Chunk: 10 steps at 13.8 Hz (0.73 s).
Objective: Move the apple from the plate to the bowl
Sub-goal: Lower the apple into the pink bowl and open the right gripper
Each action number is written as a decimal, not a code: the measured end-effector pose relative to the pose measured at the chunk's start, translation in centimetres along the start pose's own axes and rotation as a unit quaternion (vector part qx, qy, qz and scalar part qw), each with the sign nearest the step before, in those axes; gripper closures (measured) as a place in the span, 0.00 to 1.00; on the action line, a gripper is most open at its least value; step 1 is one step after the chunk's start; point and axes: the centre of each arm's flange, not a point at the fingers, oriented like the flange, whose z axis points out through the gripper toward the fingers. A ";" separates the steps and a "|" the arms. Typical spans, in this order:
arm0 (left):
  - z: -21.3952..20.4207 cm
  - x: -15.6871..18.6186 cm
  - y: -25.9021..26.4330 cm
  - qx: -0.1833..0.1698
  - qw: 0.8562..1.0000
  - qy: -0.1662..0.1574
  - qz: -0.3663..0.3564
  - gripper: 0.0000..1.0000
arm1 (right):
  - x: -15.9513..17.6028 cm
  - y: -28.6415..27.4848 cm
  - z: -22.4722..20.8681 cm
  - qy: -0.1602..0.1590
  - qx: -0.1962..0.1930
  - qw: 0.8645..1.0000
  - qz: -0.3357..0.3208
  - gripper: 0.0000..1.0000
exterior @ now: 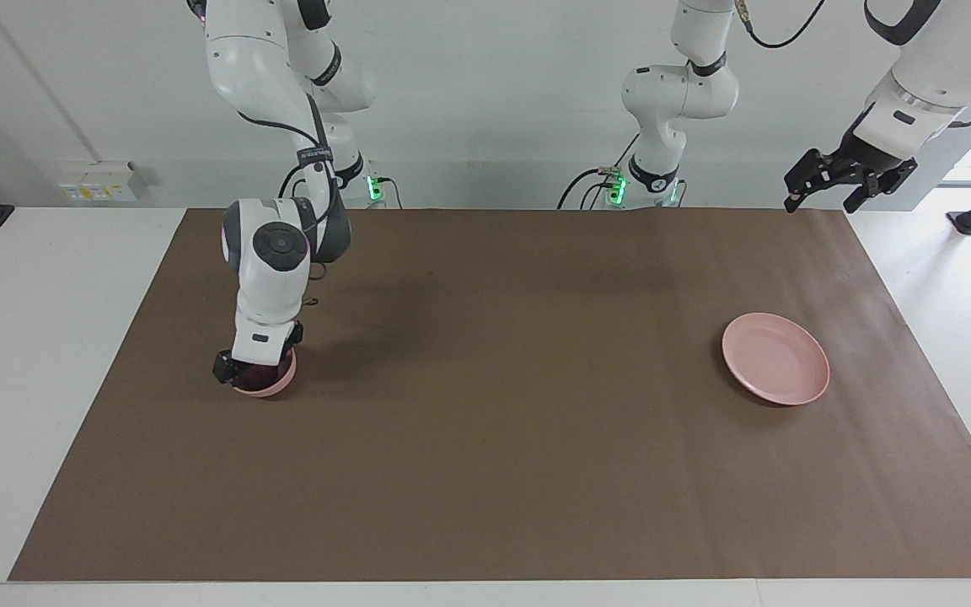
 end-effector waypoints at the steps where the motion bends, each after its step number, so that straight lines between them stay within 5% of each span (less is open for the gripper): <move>1: 0.0 0.0 0.0 0.000 1.000 0.000 0.000 0.00 | 0.0 0.2 -0.4 -0.002 -0.001 1.000 0.002 0.00; 10: 0.0 0.0 0.0 0.000 1.000 0.000 0.000 0.00 | -2.1 2.3 -9.3 0.035 0.040 0.996 0.074 0.00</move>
